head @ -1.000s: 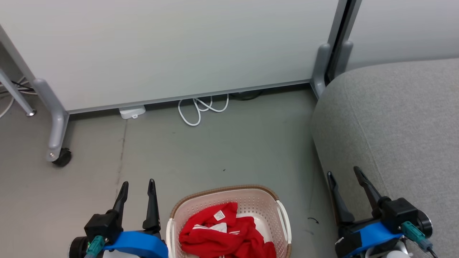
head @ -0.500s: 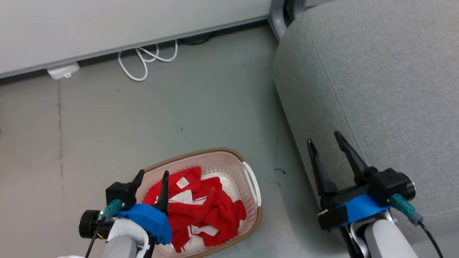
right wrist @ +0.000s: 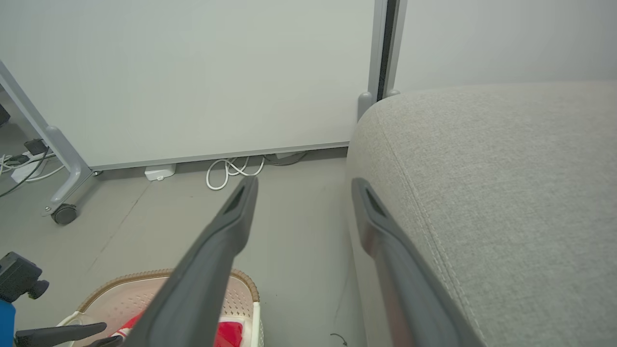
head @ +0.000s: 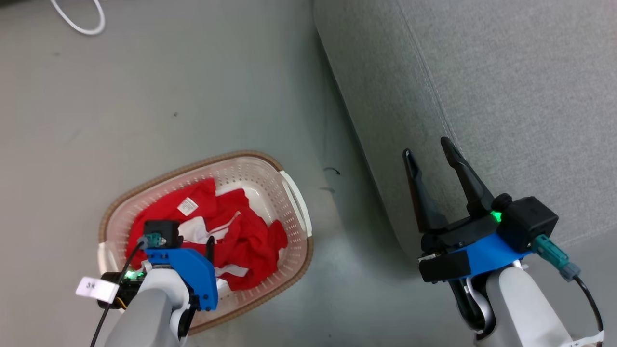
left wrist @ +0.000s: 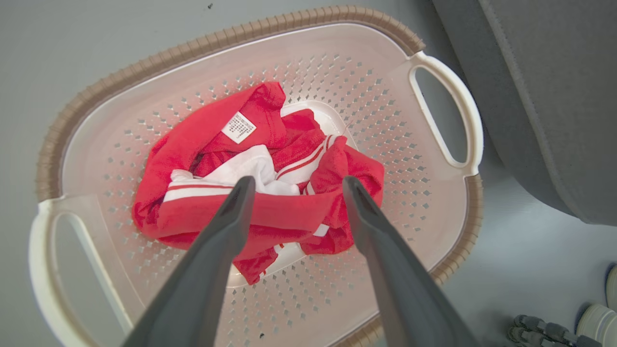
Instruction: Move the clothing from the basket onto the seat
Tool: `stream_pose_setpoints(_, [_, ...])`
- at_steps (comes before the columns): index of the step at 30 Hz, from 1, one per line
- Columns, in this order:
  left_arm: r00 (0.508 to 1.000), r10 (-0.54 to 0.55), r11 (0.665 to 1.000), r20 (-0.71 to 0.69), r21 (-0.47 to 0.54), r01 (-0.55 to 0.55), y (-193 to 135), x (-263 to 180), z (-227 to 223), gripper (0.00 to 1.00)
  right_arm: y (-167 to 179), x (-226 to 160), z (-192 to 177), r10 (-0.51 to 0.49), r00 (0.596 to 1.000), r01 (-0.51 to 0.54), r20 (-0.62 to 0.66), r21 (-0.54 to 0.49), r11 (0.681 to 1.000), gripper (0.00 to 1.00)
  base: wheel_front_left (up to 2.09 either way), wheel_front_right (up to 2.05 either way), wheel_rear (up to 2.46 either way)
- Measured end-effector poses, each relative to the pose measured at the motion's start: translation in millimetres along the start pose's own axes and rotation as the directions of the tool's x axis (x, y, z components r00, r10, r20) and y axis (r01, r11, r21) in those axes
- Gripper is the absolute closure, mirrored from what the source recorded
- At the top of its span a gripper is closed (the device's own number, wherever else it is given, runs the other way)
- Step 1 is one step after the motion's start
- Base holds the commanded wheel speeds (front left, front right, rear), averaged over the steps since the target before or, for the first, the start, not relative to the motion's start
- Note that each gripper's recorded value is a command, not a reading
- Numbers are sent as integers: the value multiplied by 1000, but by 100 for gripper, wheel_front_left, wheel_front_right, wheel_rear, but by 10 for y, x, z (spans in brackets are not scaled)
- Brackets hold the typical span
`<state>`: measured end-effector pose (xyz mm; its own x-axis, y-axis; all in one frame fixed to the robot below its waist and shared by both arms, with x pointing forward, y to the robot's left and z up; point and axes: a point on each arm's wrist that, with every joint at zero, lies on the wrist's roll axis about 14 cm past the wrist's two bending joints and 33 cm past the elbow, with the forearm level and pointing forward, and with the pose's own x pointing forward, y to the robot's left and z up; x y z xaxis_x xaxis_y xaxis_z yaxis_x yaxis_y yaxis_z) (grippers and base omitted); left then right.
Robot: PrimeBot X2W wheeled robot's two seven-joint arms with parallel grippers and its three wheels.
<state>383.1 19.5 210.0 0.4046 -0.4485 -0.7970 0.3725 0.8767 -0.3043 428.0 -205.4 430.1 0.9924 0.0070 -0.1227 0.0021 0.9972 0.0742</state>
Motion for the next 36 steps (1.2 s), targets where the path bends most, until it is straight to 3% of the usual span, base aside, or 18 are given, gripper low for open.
stream_pose_setpoints(8, [985,62,995,-162,-71,-74,104,314,-297,0,-146,45,-224,-42,997,42,-58,5,999,0,0,0,0])
stream_pose_setpoints(21, [931,189,973,-313,-68,-221,348,445,-624,0,-157,139,-408,-40,994,41,-98,11,999,0,0,0,0])
stream_pose_setpoints(32, [879,256,941,-402,-107,-323,489,459,-812,0,-114,211,-508,-25,993,27,-115,21,999,0,0,0,0])
stream_pose_setpoints(36, [886,255,942,-388,-107,-318,519,489,-770,0,-111,225,-541,-24,992,27,-121,28,999,0,0,0,0])
